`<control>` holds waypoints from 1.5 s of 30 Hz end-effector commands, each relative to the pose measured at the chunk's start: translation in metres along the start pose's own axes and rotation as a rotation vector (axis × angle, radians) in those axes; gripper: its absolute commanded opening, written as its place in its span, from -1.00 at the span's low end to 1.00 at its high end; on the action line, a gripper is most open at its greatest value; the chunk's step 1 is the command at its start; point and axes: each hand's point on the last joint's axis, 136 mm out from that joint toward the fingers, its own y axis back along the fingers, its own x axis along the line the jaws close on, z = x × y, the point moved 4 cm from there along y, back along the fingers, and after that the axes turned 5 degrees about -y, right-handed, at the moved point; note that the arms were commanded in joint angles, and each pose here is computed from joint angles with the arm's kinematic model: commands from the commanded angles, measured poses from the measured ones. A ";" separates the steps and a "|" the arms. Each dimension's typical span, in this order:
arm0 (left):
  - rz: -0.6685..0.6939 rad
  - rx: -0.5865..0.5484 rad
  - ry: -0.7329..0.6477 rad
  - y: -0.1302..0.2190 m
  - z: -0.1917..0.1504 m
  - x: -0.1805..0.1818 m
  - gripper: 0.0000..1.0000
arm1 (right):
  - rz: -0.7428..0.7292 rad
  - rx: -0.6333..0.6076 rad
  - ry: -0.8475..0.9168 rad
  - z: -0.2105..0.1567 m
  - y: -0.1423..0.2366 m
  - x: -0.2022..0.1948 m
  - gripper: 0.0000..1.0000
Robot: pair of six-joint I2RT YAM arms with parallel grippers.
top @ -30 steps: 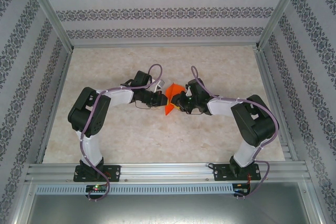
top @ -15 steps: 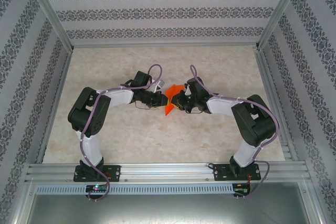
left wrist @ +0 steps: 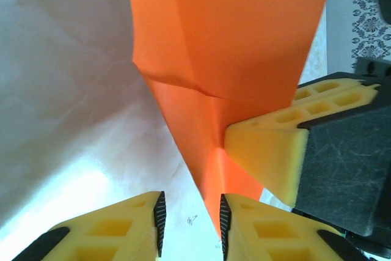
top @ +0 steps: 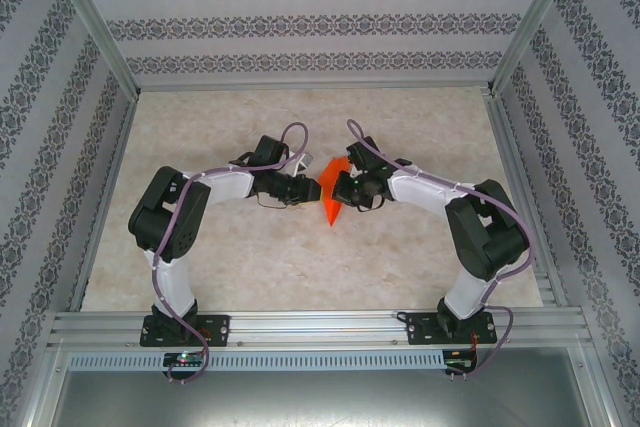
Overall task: Fold a paper plane with a square sheet of paper (pick it up from the middle)
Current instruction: Move a paper plane to the center of the table.
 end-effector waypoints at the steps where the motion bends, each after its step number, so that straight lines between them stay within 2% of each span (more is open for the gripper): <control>1: 0.064 -0.027 -0.023 0.017 -0.001 -0.001 -0.27 | -0.188 0.034 0.093 -0.009 -0.003 -0.019 -0.92; 5: 0.143 -0.024 -0.009 0.024 -0.010 0.007 -0.20 | -0.259 0.046 0.149 -0.010 -0.010 -0.015 -0.86; 17: 0.197 -0.021 0.005 0.035 -0.029 0.011 -0.16 | -0.417 0.054 0.279 -0.012 -0.034 0.000 -0.75; 34: 0.235 -0.015 0.014 0.052 -0.058 0.011 -0.14 | -0.512 0.078 0.417 -0.027 -0.063 0.017 -0.67; 41: 0.267 -0.010 0.005 0.060 -0.066 0.011 -0.13 | -0.559 0.101 0.442 -0.037 -0.080 0.010 -0.69; 45: 0.289 -0.029 0.004 0.068 -0.067 0.012 -0.12 | -0.592 0.086 0.466 -0.036 -0.077 0.008 -0.73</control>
